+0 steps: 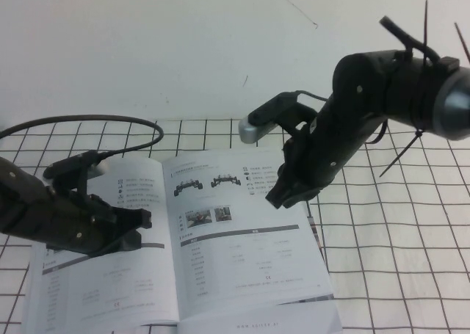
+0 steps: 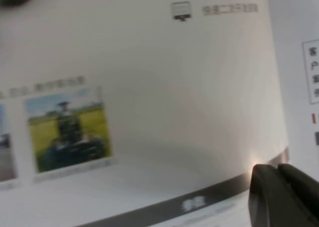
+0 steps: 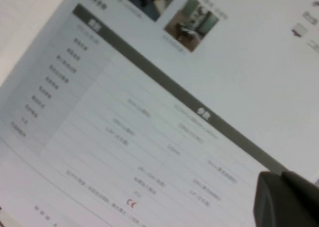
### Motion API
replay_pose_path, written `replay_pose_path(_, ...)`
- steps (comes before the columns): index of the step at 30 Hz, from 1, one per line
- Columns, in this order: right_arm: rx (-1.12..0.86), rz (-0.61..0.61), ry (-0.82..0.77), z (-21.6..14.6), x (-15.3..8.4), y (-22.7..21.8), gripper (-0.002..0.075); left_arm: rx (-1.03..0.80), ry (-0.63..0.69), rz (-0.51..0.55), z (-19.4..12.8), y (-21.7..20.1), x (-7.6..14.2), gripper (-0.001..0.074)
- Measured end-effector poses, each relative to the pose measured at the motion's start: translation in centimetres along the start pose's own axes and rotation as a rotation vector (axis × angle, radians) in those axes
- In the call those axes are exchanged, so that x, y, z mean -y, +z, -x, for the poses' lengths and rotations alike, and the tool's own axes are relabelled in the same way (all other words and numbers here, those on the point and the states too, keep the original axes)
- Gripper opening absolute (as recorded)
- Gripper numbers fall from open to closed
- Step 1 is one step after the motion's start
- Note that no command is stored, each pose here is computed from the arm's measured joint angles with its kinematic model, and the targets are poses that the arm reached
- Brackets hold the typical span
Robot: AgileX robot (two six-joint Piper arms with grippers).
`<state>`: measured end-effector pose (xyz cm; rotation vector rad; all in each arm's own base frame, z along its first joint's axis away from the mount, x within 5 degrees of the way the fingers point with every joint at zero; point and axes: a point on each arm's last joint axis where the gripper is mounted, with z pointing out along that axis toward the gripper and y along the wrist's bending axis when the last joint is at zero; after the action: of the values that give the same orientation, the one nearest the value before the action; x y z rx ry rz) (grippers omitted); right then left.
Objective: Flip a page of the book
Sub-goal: Open the closed book
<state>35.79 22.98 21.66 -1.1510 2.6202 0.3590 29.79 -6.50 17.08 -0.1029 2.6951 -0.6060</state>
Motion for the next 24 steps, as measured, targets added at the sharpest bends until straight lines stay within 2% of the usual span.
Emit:
replay_pose_path(8, 0.033, 0.151, 0.22, -1.4, 4.4, -0.6, 0.0016, -0.046, 0.078, -0.018, -1.2, 1.7, 2.2, -0.0003)
replay_pose_path(11, 0.017, 0.189, 0.233, -1.6, 4.7, 0.3, 0.0078, -0.057, 0.071, -0.007, -1.3, 2.4, 2.0, -0.0003)
replay_pose_path(16, 0.001, 0.238, 0.242, -1.7, 4.7, 1.8, 0.0277, -0.045, 0.069, 0.003, -1.1, 2.5, 1.8, -0.0003)
replay_pose_path(18, -0.007, 0.247, 0.25, -1.8, 4.8, 2.3, 0.033, -0.044, 0.069, 0.003, -1.1, 2.5, 1.8, -0.0003)
replay_pose_path(24, -0.011, 0.248, 0.252, -1.8, 4.9, 2.7, 0.0373, -0.024, 0.077, 0.033, -1.0, 2.0, 1.8, -0.0003)
